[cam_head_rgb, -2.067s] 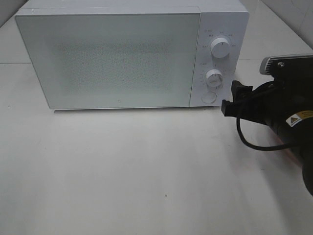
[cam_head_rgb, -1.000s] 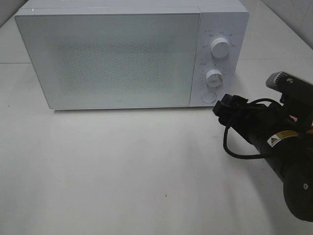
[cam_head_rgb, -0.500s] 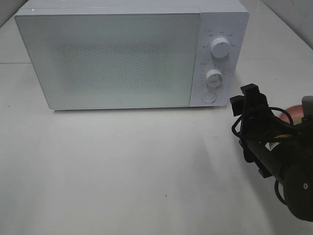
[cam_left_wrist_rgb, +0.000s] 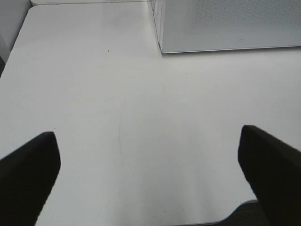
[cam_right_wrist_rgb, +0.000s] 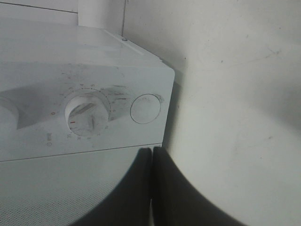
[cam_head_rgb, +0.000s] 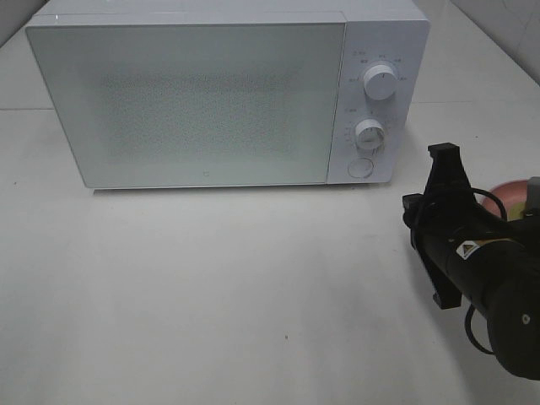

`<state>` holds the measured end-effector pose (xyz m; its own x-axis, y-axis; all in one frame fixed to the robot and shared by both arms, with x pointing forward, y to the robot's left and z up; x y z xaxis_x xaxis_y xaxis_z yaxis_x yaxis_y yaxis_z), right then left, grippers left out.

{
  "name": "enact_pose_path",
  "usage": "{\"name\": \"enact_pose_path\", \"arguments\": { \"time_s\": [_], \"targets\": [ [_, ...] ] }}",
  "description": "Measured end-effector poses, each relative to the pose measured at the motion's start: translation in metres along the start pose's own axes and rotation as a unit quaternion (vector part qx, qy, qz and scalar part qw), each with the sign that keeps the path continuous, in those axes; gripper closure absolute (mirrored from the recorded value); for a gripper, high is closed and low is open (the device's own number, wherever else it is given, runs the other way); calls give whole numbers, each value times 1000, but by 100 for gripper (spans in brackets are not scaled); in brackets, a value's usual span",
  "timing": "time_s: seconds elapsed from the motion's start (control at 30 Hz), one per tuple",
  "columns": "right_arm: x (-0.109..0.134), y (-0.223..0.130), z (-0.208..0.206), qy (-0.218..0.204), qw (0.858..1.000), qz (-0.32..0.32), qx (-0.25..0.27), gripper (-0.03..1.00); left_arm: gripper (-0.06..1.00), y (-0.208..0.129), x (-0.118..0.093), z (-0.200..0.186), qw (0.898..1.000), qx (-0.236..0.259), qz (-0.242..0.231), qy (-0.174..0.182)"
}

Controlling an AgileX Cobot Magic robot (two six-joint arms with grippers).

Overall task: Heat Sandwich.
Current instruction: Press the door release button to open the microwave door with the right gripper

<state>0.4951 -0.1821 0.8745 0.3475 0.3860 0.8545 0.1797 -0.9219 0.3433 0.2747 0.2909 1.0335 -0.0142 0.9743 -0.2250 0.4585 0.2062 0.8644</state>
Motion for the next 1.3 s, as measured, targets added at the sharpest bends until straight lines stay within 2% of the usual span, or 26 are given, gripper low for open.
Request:
{"name": "enact_pose_path", "arguments": {
  "time_s": [0.3,0.83,1.3],
  "targets": [
    [13,-7,9,17,1000,11,12,96,-3,0,0,0,1000,0,0,0],
    [11,-13,60,12,998,44,51,96,-3,0,0,0,1000,0,0,0],
    [11,-15,98,5,996,62,65,96,-3,0,0,0,1000,0,0,0]
  ]
}}
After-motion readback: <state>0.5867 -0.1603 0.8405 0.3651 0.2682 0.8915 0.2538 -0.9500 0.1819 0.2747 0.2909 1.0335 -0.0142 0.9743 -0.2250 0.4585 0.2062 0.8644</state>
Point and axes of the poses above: a point on each arm's last joint axis where the gripper is mounted, z pointing out along that axis toward the gripper, x along the wrist's bending axis when the last joint is at zero, y = z × x, the point moved 5 cm from there along z, pointing out along that axis toward the gripper, and after that the axes turned 13 degrees about -z, right-handed, at the moved point
